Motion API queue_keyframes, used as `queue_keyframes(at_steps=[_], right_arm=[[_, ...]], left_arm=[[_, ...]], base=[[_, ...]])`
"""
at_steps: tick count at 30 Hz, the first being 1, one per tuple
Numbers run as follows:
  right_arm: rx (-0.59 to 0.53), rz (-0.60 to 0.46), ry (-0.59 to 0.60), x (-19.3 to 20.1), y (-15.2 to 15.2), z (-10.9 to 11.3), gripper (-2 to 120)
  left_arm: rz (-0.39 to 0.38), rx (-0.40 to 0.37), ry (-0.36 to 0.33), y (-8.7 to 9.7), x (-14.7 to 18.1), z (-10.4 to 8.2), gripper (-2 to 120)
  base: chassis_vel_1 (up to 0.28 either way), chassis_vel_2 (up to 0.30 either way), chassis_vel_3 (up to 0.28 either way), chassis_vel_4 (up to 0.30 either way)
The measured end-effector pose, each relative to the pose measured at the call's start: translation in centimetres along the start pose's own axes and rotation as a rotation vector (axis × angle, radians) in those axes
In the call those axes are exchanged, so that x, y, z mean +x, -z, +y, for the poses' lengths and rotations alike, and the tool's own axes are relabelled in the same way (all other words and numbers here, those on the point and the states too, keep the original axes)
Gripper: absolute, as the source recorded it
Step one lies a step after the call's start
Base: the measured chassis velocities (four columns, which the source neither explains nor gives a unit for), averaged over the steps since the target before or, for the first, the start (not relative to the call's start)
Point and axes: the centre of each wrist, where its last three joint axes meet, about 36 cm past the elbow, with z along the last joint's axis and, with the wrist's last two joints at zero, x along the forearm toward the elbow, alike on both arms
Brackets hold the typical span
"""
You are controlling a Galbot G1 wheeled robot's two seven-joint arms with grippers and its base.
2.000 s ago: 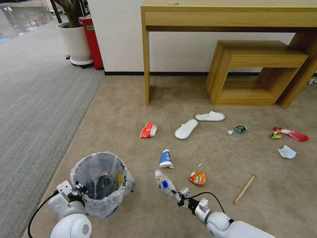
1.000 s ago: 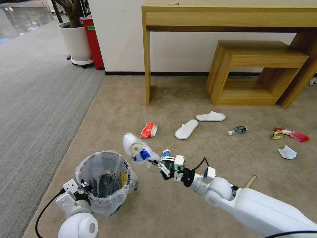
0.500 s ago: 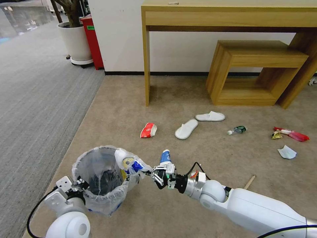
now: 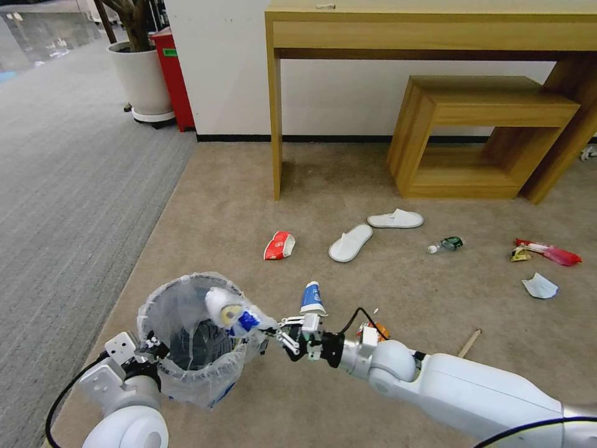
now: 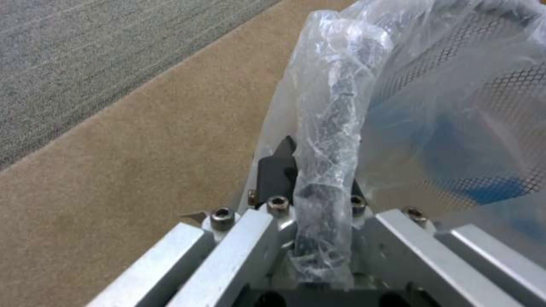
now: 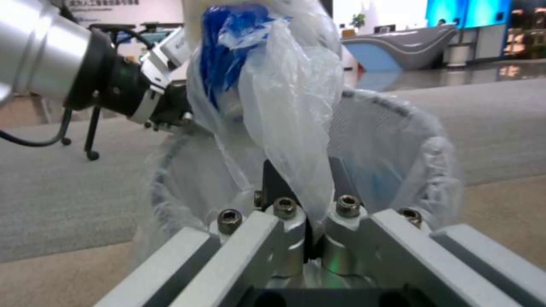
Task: Pick up the trash bin and place the garbage on the floor into it.
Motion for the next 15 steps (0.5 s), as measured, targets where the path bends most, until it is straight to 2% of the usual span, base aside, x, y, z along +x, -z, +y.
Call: queue_keyframes(at_steps=[6, 15], right_arm=[[0.008, 0.048, 0.045, -3.4, 0.2, -0.7, 0], [0.013, 0.084, 0.066, -5.2, 0.0, -0.8, 0]], left_arm=[[-0.009, -0.011, -0.001, 0.0, 1.2, 0.3, 1], [-0.014, -0.015, -0.003, 0.0, 1.7, 0.3, 1]], base=[[0.000, 0.000, 0.000, 0.000], [0.000, 0.000, 0.000, 0.000]])
